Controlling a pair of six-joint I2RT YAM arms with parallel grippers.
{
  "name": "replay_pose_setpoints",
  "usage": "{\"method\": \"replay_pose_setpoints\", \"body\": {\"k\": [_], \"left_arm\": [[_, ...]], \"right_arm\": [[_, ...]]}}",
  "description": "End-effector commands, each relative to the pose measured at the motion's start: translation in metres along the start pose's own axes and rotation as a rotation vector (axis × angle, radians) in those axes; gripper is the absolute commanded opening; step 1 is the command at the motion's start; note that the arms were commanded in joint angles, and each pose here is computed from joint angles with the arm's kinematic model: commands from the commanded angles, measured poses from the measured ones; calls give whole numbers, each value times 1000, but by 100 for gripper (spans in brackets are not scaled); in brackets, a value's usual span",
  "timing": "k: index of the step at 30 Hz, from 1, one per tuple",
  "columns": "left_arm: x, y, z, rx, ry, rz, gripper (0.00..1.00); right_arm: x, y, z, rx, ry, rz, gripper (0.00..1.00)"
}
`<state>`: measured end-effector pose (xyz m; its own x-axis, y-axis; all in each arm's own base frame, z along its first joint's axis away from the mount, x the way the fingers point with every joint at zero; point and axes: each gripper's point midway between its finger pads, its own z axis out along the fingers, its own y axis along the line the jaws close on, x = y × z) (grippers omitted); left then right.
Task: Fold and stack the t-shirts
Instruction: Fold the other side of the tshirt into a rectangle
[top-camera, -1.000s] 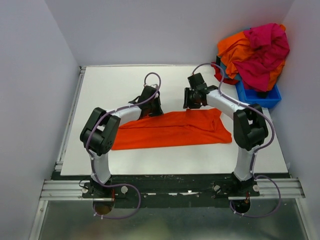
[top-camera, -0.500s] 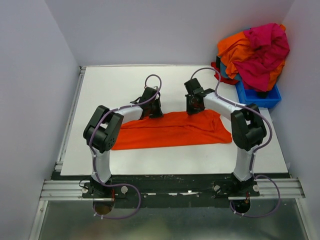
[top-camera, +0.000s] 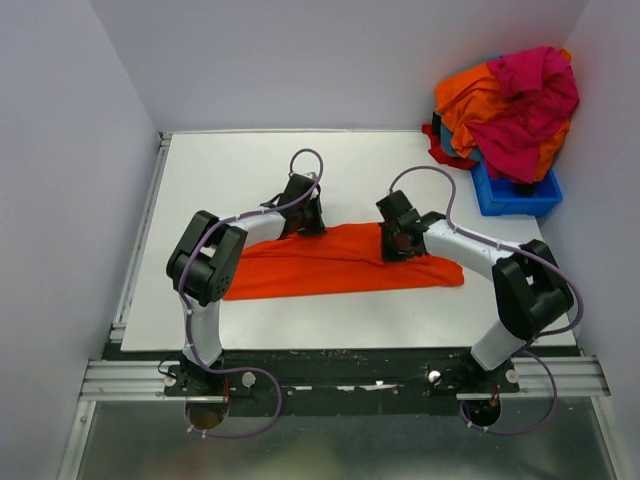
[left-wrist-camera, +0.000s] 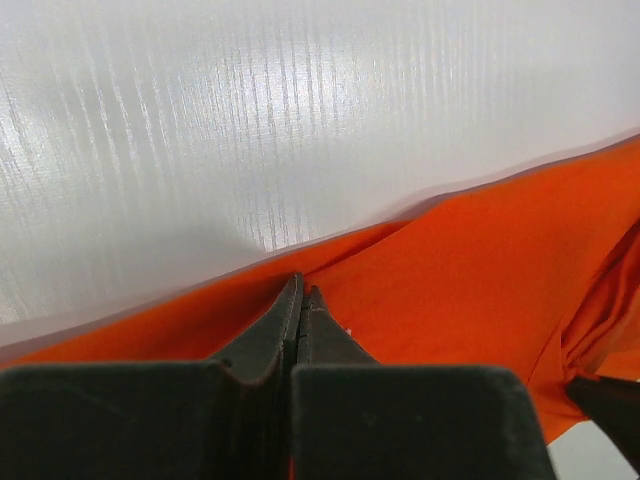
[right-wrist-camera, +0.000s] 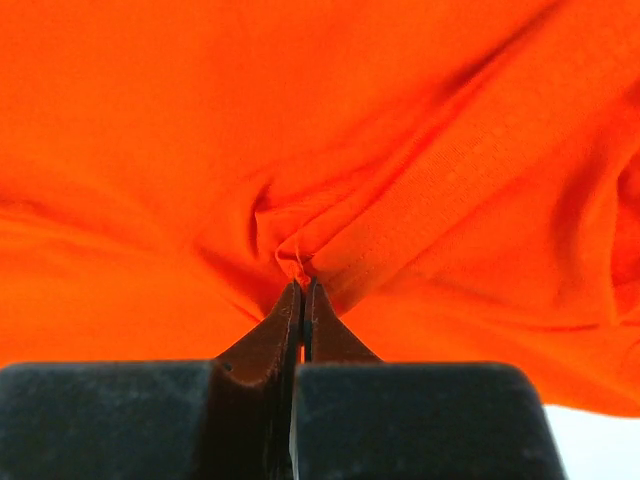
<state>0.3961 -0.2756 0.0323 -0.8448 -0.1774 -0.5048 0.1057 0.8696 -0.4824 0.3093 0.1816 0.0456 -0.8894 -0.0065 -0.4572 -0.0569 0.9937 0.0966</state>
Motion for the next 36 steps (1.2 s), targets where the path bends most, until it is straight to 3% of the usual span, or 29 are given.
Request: {"method": "replay_pose_setpoints", "body": {"k": [1,2,3,4,9,12,17,20,26,36], "left_arm": [[7,2,3,2,19,18,0],[7,1,3,5,19,20,0],[6,0,2,6,18,20,0],[6,0,2,5,17,23,0],[3,-2,1,8,14,31,0],[0,-7,-3,6,6,44,0],[-14,-23,-25,-74,-56,136,0],[-22,-36,-35,-89,-77,172,2],[-28,-54,-41,-113,-87,233,12],[16,-123,6,178,71,189,4]], "right_arm": [[29,8,-11,-43,34,68,8],[37,5,-14,-36,42,90,11],[42,4,-17,-40,45,101,25],[48,3,-23,-56,47,114,48],[41,-2,-58,-104,-58,142,59],[15,-11,-72,-47,-147,113,56],[-26,-13,-61,36,-175,65,32],[-46,-18,-47,88,-172,76,1],[-61,-17,-15,75,-126,145,1],[-38,-9,16,-42,-51,201,1]]}}
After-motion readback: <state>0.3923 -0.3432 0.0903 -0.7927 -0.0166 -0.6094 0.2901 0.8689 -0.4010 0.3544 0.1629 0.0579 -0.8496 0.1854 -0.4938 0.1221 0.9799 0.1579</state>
